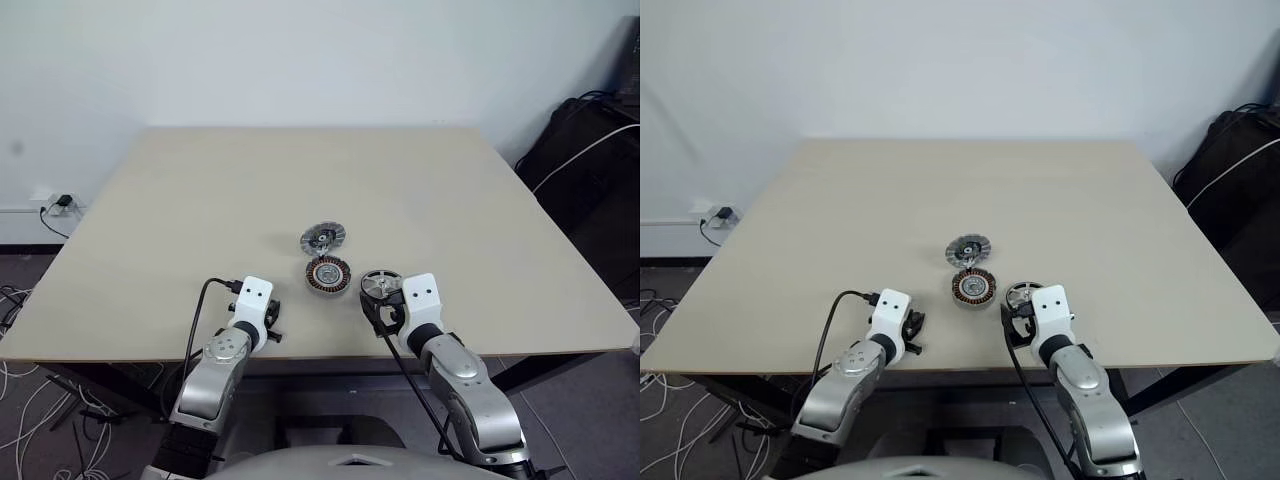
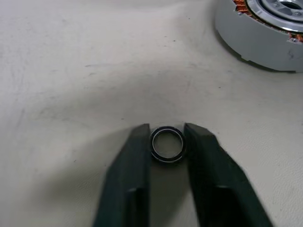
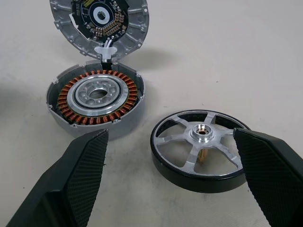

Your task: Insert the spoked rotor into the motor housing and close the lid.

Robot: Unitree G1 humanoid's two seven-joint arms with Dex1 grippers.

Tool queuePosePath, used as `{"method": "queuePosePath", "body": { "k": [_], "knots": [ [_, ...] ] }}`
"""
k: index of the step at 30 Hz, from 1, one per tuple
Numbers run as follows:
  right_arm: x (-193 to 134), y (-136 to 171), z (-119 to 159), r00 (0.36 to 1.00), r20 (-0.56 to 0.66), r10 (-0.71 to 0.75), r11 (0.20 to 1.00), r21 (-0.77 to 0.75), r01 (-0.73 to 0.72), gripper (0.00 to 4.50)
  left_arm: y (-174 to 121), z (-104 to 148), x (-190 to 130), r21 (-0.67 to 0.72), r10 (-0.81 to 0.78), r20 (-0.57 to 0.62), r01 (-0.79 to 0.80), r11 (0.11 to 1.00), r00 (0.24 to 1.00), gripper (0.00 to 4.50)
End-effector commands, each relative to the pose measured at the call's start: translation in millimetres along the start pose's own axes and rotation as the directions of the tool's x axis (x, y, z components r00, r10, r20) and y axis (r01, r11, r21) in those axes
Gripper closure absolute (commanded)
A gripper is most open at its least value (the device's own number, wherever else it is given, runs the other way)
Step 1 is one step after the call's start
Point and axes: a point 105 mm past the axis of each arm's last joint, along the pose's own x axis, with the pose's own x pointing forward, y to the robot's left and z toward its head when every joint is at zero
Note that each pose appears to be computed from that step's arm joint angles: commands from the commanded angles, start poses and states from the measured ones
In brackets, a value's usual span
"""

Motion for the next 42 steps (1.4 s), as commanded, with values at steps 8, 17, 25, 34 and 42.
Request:
{"method": "queuePosePath", "body": {
  "k": [8,17,25,34,42],
  "knots": [
    [2,-2,14,0.999,0.052,-0.002,1.000,-0.015,0.003,0.00,-8,45,-9,-0.017,-0.047,0.165,0.051,0.999,0.985,3.83],
    [5,1,17,0.998,0.061,0.007,1.000,-0.015,-0.006,0.00,-28,84,5,0.039,-0.165,0.246,0.161,0.986,0.955,3.83],
    [5,0,16,0.998,0.067,-0.002,1.000,-0.011,0.003,0.00,-56,96,25,0.112,-0.305,0.220,0.287,0.951,0.926,3.83],
    [2,-2,16,0.997,0.075,-0.028,1.000,-0.002,0.028,0.00,-69,99,47,0.161,-0.348,0.182,0.321,0.933,0.920,3.83],
    [0,-4,16,0.996,0.079,-0.046,0.999,0.005,0.046,0.00,-69,95,57,0.181,-0.332,0.161,0.303,0.936,0.929,3.83]
  ]
}}
